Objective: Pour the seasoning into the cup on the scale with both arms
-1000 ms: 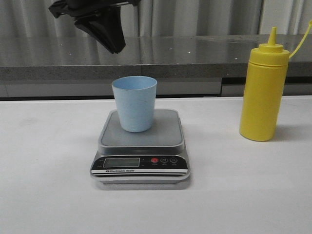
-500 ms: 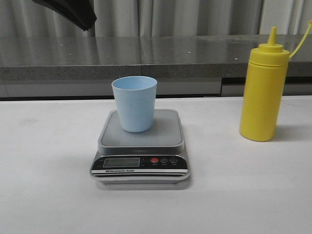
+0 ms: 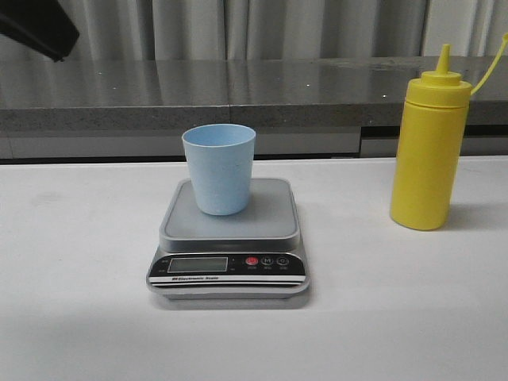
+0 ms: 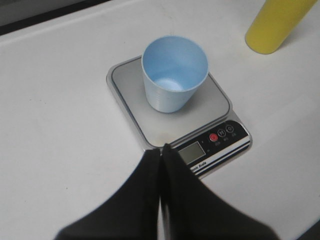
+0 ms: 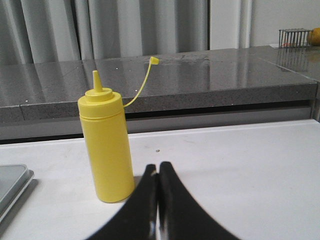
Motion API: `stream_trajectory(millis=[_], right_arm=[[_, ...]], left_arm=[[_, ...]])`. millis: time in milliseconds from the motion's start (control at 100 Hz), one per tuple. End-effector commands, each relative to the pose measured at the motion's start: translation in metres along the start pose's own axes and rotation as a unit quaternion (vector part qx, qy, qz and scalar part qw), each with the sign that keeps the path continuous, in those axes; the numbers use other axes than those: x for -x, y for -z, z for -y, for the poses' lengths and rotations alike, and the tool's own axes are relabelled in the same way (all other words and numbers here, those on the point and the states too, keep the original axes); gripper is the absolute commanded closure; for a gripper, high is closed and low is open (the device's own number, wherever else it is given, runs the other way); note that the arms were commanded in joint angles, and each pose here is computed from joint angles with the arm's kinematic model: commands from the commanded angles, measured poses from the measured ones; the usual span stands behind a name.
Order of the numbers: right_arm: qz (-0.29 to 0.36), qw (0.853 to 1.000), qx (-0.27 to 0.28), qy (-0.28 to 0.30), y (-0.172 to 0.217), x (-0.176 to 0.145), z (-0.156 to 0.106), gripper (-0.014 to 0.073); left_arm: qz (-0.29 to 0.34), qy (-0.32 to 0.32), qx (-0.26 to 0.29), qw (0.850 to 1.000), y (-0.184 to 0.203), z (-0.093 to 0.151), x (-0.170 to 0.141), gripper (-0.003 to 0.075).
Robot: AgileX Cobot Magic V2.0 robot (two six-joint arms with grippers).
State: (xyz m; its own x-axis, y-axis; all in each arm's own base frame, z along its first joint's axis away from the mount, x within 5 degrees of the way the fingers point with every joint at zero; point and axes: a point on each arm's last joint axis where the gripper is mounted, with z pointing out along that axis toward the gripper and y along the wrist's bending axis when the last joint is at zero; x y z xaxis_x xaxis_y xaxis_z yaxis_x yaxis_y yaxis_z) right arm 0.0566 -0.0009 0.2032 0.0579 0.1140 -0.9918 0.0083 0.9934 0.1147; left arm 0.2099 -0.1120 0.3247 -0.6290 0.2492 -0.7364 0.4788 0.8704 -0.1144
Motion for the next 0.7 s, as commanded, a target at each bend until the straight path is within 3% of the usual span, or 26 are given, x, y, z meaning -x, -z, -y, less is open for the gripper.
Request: stream_trajectory(millis=[0,350,690], right_arm=[[0.055,0.998,0.010,0.007,0.003,0.014,-0.002,0.0663],[0.055,0.998,0.010,0.007,0.003,0.014,-0.002,0.0663],[0.055,0.998,0.010,0.007,0.003,0.014,-0.002,0.0663]], left_arm=[[0.057,0.014,-0.001,0.998,0.015,0.001,0.005,0.0741],[0.071,0.008,0.006,0.997,0.031,0.000,-0.029,0.0741],[0.208,0.003,0.082,0.975,0.051,-0.022,-0.054,0.0741]])
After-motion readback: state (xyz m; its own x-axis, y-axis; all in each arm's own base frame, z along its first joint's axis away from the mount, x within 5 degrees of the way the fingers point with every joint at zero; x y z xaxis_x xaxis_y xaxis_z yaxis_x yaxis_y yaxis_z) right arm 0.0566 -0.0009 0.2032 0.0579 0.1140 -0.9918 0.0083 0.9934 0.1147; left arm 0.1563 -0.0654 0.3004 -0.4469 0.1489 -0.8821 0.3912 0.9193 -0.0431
